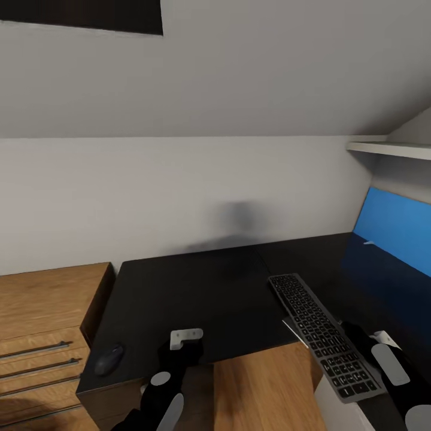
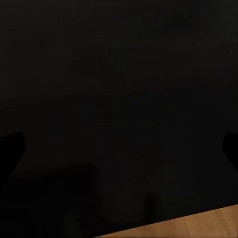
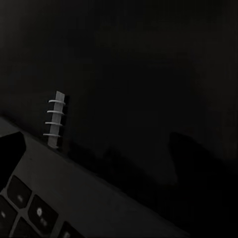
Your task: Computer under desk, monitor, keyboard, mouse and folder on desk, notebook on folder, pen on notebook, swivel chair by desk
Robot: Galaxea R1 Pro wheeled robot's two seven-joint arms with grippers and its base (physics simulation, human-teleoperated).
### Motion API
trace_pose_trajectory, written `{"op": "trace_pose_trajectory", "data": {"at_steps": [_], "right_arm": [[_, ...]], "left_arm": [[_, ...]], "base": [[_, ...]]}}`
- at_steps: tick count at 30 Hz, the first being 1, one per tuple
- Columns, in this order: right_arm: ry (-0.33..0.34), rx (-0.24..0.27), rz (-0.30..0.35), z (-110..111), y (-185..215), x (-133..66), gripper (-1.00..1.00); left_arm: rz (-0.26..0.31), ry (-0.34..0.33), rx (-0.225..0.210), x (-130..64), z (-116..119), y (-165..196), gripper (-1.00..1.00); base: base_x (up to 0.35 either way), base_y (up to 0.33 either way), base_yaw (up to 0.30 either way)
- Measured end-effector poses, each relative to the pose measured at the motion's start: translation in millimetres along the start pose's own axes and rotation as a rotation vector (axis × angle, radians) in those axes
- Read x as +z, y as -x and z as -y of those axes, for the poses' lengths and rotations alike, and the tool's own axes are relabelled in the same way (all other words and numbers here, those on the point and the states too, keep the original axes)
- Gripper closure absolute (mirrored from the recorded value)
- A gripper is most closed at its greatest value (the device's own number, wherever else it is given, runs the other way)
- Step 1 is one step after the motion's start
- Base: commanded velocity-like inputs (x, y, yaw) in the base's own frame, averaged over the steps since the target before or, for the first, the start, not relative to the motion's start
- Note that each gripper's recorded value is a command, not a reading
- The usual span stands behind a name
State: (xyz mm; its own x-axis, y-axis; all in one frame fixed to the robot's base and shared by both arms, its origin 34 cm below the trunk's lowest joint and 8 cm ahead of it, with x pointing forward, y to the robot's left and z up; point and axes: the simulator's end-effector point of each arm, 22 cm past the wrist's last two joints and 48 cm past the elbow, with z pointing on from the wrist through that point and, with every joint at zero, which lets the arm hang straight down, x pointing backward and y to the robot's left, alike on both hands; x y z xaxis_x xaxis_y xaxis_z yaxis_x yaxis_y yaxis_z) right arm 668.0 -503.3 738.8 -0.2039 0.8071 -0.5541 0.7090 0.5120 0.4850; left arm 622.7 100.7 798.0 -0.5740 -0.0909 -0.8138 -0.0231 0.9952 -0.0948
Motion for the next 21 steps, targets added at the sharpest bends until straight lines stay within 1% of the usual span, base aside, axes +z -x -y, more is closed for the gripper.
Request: {"op": "trace_pose_trajectory", "data": {"at_steps": [11, 15, 21], "right_arm": [[0.0, 0.001, -0.001, -0.1, -0.3, 0.0, -1.0], [0.001, 0.004, -0.004, 0.0, -1.2, 0.3, -1.0], [0.001, 0.004, -0.003, -0.1, -1.0, 0.1, -1.0]], "left_arm": [[0.0, 0.0, 0.0, 0.0, 0.0, 0.0, -1.0], [-0.001, 0.0, 0.0, 0.2, 0.0, -0.3, -1.0], [0.0, -0.002, 0.0, -0.1, 1.0, 0.0, -1.0]], "base": [[-0.001, 0.026, 0.0], [-0.098, 0.108, 0.0], [-0.032, 0.044, 0.0]]}}
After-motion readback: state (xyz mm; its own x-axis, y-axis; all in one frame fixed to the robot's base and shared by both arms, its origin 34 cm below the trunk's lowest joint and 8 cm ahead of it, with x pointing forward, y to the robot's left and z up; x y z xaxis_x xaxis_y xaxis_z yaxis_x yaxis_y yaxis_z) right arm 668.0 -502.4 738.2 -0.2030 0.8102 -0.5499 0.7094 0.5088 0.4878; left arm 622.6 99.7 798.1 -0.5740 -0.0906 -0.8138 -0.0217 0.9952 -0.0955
